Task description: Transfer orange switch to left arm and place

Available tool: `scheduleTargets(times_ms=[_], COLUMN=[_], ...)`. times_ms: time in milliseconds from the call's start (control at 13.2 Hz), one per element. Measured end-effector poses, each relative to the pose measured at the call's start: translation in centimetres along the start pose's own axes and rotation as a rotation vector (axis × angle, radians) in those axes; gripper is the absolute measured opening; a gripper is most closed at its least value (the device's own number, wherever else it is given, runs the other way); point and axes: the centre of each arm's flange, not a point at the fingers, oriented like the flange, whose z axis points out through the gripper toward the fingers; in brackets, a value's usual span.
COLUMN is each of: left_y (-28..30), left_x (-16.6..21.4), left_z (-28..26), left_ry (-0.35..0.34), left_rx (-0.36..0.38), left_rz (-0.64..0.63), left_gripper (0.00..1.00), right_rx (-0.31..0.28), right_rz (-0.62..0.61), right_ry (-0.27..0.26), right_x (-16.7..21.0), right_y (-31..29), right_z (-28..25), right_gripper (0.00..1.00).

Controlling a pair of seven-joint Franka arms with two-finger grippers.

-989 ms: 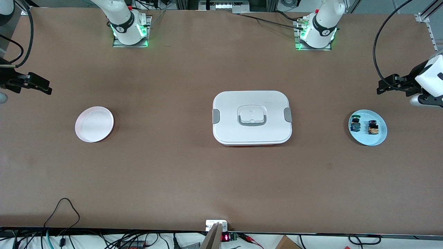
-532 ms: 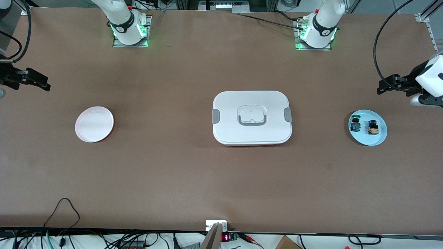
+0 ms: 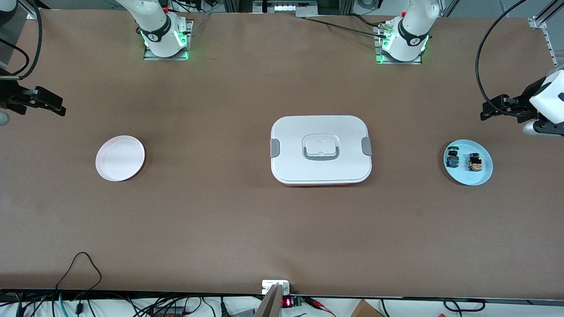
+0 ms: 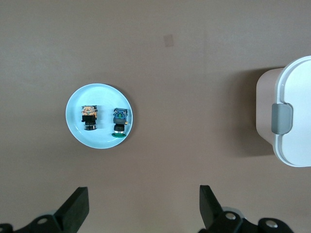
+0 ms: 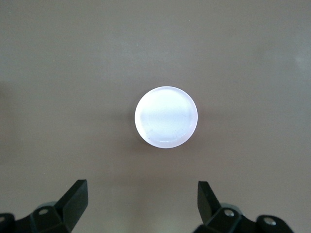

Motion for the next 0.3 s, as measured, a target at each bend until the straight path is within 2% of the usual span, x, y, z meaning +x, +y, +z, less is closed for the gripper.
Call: scheduleTargets(times_ms=[304], left_y=[0.01], left_x=[-0.1], left_z=[0.07], left_ry=[-0.009], left_rx=[-0.001], left_rz=[0.0], left_gripper=[1.0], right_rx=[0.0], right_rz=[0.001], right_ry=[0.0], right_x=[0.0], right_y=[0.04], right_z=[0.0], right_gripper=[1.0])
